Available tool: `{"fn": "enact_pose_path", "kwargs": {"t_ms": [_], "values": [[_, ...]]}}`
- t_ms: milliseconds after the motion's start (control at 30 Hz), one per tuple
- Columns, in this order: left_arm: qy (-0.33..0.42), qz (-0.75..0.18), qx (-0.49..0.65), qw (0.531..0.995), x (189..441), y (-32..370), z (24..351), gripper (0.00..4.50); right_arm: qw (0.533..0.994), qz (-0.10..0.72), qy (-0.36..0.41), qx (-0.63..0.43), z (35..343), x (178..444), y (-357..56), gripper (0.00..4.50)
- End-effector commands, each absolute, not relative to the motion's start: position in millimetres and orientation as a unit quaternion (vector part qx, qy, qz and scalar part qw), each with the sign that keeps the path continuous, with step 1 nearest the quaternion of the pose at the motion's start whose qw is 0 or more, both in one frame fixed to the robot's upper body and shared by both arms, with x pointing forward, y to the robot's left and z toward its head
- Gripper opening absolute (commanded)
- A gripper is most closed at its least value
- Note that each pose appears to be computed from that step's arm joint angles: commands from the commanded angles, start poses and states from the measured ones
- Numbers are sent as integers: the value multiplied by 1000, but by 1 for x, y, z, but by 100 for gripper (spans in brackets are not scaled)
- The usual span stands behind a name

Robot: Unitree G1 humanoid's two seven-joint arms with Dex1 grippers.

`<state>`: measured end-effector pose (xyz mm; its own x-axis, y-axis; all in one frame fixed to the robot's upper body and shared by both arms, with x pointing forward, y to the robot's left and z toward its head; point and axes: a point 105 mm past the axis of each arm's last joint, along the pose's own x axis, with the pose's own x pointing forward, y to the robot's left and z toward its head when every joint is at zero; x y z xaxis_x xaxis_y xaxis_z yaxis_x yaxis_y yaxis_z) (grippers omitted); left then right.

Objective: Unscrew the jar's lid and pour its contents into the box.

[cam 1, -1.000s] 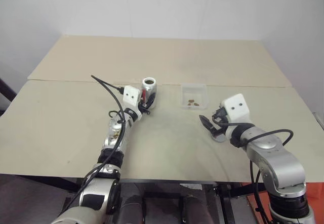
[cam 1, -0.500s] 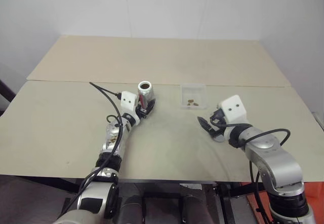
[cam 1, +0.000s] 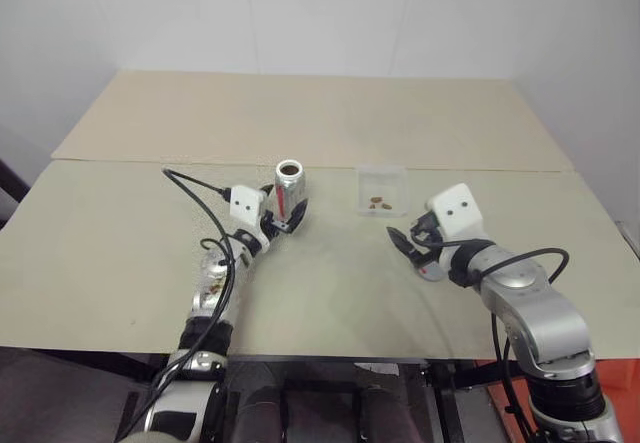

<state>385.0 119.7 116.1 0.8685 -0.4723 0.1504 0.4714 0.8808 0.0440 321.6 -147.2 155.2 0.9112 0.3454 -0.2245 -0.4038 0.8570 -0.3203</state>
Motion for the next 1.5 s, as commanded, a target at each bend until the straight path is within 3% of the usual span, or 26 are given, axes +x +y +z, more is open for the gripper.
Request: {"fn": "enact_pose_path", "kwargs": {"t_ms": [33,200,467,633,900,1133,1500], "values": [[-102,-241,-4,965,370,123,135,446,959,203,47,-193,168,322,-142,450],[-108,-228,3,968,337,144,147,446,955,215,48,-198,168,322,-141,450],[-107,-405,69,905,267,150,176,446,927,279,62,-245,178,296,-171,450],[-87,-438,77,892,248,163,180,446,883,354,52,-305,188,273,-195,450],[-50,-420,134,896,254,181,175,446,823,437,87,-353,178,249,-208,450],[-20,-460,142,876,247,178,169,446,818,445,121,-344,163,245,-205,450],[-3,-419,136,898,255,197,176,446,819,459,116,-324,189,234,-186,450]]}}
